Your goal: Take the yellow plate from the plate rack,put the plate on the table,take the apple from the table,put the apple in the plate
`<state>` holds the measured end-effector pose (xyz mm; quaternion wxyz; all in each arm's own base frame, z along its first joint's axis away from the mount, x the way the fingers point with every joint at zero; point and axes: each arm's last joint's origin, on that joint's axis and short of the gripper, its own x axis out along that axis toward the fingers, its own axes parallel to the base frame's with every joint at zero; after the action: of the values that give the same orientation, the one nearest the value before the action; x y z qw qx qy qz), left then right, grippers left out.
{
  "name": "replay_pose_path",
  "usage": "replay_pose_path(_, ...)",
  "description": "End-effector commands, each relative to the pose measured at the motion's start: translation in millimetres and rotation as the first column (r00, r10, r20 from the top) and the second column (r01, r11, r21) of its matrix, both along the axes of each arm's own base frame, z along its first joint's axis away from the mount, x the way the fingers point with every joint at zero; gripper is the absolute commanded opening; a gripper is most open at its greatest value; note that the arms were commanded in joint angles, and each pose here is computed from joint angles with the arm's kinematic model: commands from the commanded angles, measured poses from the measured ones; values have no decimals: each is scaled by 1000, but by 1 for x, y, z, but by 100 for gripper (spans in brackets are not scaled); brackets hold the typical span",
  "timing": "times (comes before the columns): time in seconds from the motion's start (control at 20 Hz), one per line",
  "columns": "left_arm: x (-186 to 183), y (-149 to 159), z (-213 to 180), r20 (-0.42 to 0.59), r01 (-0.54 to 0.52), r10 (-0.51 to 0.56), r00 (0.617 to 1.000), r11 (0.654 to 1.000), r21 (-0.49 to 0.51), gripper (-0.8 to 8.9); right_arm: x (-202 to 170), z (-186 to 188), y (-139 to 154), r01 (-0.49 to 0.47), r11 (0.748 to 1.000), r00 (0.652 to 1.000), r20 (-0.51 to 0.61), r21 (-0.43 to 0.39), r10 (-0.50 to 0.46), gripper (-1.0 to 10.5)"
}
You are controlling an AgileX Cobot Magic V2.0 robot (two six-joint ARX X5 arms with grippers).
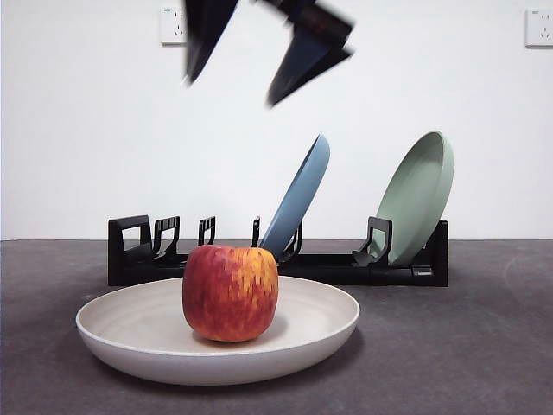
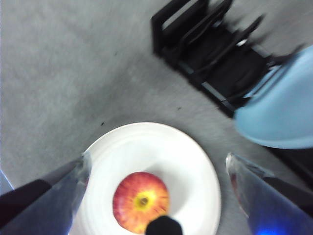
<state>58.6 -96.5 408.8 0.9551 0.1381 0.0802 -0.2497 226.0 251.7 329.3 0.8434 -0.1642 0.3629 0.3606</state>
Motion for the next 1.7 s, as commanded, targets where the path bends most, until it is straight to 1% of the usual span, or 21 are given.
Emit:
replay_pose_path(0.05, 7, -20, -8, 2, 55, -56, 998, 989, 138, 223, -5, 22, -22, 28, 999, 998, 52, 42, -30, 449)
replay_pose_path(0.1, 11, -29, -12, 2, 60, -62, 998, 979, 197, 115, -7, 32, -33, 46, 997, 996, 68, 60, -50, 377)
replay_pose_path(0.15, 17, -38, -17, 2, 62, -65, 998, 963, 262, 17, -10, 41, -46, 69, 995, 994, 82, 75, -75, 252)
replay_pose_path(0.2, 22, -44, -21, -2, 58, -60, 998, 949, 309, -13, -13, 48, -57, 88, 993, 991, 88, 82, -96, 118)
replay_pose_path(0.25, 28, -49, -24, -12, 48, -46, 999, 939, 341, -9, -16, 54, -68, 110, 991, 989, 88, 82, -117, -3)
replay_pose_path(0.3, 33, -51, -27, -30, 48, -40, 999, 933, 357, -9, -18, 57, -77, 129, 989, 987, 84, 77, -136, -11)
replay_pose_path(0.35, 40, -52, -31, -78, 88, -64, 995, 931, 355, -9, -22, 60, -89, 155, 986, 984, 75, 62, -160, -11)
replay_pose_path(0.45, 52, -46, -35, -185, 175, -124, 975, 940, 293, -9, -25, 66, -111, 210, 977, 975, 65, 48, -212, -11)
replay_pose_path(0.5, 59, -41, -36, -222, 183, -127, 967, 948, 258, -9, -27, 68, -119, 234, 971, 969, 68, 50, -237, -11)
replay_pose_path(0.55, 66, -34, -36, -240, 165, -107, 965, 958, 233, -9, -28, 71, -127, 255, 965, 963, 76, 59, -259, -11)
replay_pose_path(0.65, 82, -16, -33, -255, 49, -7, 967, 986, 158, -9, -33, 75, -141, 293, 953, 949, 96, 80, -300, -11)
replay_pose_path(0.7, 87, -5, -31, -253, 1, 31, 967, 992, 125, -9, -36, 75, -147, 308, 947, 942, 111, 96, -317, -11)
replay_pose_path(0.8, 93, 13, -30, -249, -55, 66, 966, 997, 52, -9, -42, 71, -156, 327, 935, 926, 149, 138, -346, -11)
replay_pose_path(0.85, 94, 21, -32, -237, -79, 82, 968, 997, 24, -9, -45, 65, -161, 334, 929, 918, 169, 160, -360, -11)
replay_pose_path(0.95, 92, 37, -44, -209, -162, 155, 966, 987, -16, -9, -51, 49, -168, 348, 916, 900, 201, 200, -386, -11)
replay_pose_path(1.15, 78, 57, -91, -204, -277, 258, 944, 958, -71, -9, -61, -3, -177, 372, 892, 880, 208, 258, -427, -11)
replay_pose_path(1.3, 64, 65, -129, -217, -317, 289, 932, 942, -109, -9, -69, -45, -180, 386, 875, 872, 193, 291, -449, -11)
replay_pose_path(1.4, 54, 67, -146, -209, -328, 294, 933, 932, -154, -9, -73, -68, -182, 393, 866, 869, 184, 308, -460, -11)
replay_pose_path(1.55, 46, 69, -155, -217, -330, 293, 931, 931, -155, -9, -73, -81, -182, 412, 871, 876, 148, 268, -459, -11)
replay_pose_path(1.65, 45, 70, -159, -255, -337, 296, 920, 932, -135, -3, -72, -82, -181, 428, 860, 872, 123, 278, -474, -11)
replay_pose_path(1.7, 45, 70, -161, -273, -340, 298, 915, 932, -122, -3, -72, -82, -181, 428, 860, 872, 123, 278, -474, -11)
